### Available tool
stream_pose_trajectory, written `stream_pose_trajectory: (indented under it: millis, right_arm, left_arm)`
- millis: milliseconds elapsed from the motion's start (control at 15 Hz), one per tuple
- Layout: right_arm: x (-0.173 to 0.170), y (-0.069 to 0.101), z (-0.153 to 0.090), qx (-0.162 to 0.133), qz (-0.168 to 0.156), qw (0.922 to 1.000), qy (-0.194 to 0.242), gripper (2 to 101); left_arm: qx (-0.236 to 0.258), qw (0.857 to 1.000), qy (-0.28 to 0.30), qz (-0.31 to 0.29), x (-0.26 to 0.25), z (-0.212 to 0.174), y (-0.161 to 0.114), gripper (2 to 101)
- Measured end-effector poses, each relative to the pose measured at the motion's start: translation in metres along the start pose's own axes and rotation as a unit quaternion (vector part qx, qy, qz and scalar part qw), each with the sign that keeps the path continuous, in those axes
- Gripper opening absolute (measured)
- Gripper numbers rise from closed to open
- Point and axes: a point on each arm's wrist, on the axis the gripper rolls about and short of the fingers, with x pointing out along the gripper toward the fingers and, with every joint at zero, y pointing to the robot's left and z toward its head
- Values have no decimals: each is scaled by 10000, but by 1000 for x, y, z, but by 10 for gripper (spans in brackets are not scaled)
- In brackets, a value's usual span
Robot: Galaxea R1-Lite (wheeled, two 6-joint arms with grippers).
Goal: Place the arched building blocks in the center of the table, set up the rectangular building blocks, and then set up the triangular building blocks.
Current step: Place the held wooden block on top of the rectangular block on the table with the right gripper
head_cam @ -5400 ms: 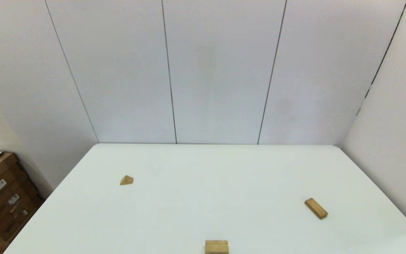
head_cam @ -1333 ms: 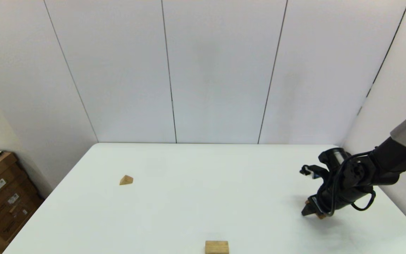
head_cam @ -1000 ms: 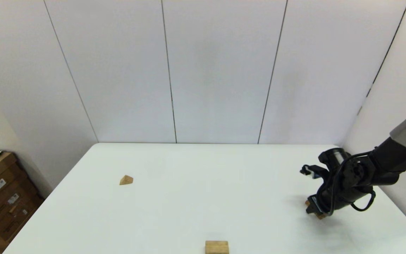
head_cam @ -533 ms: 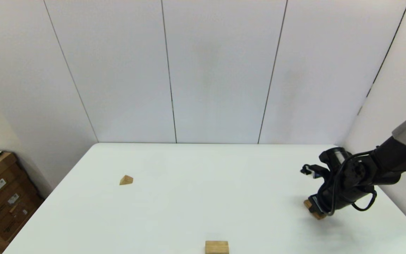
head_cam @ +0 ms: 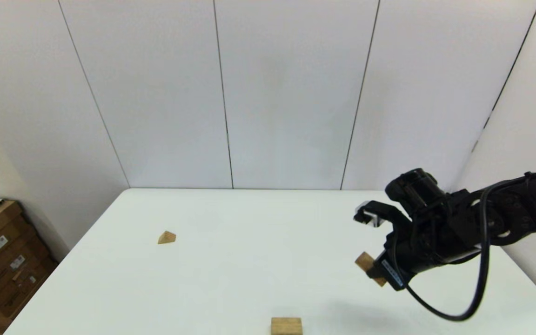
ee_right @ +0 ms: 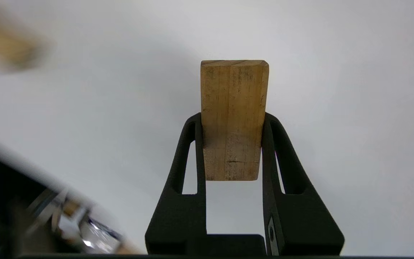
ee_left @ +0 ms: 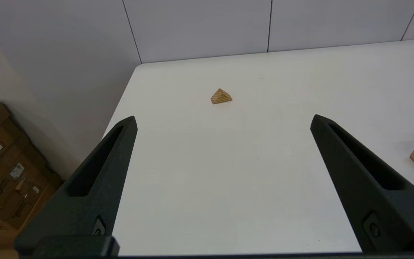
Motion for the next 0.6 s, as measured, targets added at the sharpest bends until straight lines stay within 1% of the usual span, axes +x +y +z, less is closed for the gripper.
stream_pose_trajectory:
  millis: [133,200,333,400,467,600]
  right_arm:
    - [-13,43,6,-663,303,9973,-69,242]
    - [-17,63,8,-992,450,9940,-105,242]
    - [-16,96,10,-1602,696,9846,-113,242]
    - [-12,108,10,-1911,802,9783,-51,242]
    - [-6,117,9,-2130,876,9731,22,242]
    - [11,128,10,-2415,969,9655,126,242]
  left_arm:
    - [10,10000,-1,-2,0,0,0,978]
    - [2,10000,-3,-2,0,0,0,977]
    - [2,10000,-1,0,0,0,0,978]
    - [0,10000,-1,-2,0,0,0,978]
    - [-2,10000,-1,-2,0,0,0,978]
    - [6,10000,-1,0,0,0,0,977]
